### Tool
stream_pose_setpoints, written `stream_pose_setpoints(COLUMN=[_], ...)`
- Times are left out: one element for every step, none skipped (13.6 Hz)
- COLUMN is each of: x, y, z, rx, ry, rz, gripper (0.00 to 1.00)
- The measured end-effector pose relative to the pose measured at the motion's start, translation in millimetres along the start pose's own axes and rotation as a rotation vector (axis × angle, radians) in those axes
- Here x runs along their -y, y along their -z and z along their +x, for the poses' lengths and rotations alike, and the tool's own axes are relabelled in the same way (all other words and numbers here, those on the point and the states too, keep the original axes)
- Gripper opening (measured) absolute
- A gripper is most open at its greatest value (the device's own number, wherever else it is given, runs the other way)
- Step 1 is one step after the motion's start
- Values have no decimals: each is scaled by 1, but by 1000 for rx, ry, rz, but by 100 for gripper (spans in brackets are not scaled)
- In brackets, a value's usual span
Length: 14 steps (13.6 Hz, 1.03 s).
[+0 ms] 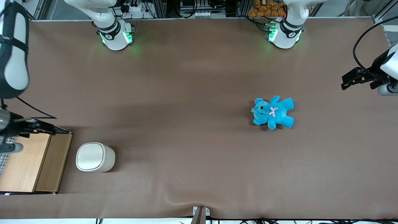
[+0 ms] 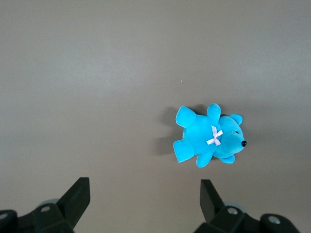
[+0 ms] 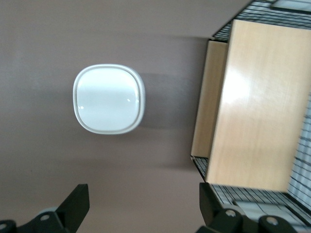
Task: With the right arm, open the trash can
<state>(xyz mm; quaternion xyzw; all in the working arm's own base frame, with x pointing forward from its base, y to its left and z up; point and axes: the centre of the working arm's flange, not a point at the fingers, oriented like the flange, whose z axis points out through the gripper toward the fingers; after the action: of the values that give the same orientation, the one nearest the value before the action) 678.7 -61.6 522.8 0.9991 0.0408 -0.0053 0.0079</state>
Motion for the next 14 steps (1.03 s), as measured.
stream_pose_setpoints(x=[-4, -5, -5, -4, -4, -3, -3, -4, -4, -5, -5, -5, -3, -2], y=[12, 25, 37, 47, 56, 63, 69, 74, 78, 84, 90, 98, 104, 109], z=[-7, -15, -24, -31, -38, -44, -50, -57, -64, -73, -82, -93, -104, -114], rx=[3, 7, 14, 20, 23, 22, 20, 20, 20, 17, 14, 11, 12, 13], ry=[-8, -12, -13, -15, -15, -16, -18, -20, -23, -26, -28, -30, -31, -31], rz=[0, 1, 3, 6, 8, 9, 9, 11, 12, 13, 15, 17, 20, 23], gripper=[100, 100, 100, 100, 100, 100, 100, 100, 100, 100, 100, 100, 100, 100])
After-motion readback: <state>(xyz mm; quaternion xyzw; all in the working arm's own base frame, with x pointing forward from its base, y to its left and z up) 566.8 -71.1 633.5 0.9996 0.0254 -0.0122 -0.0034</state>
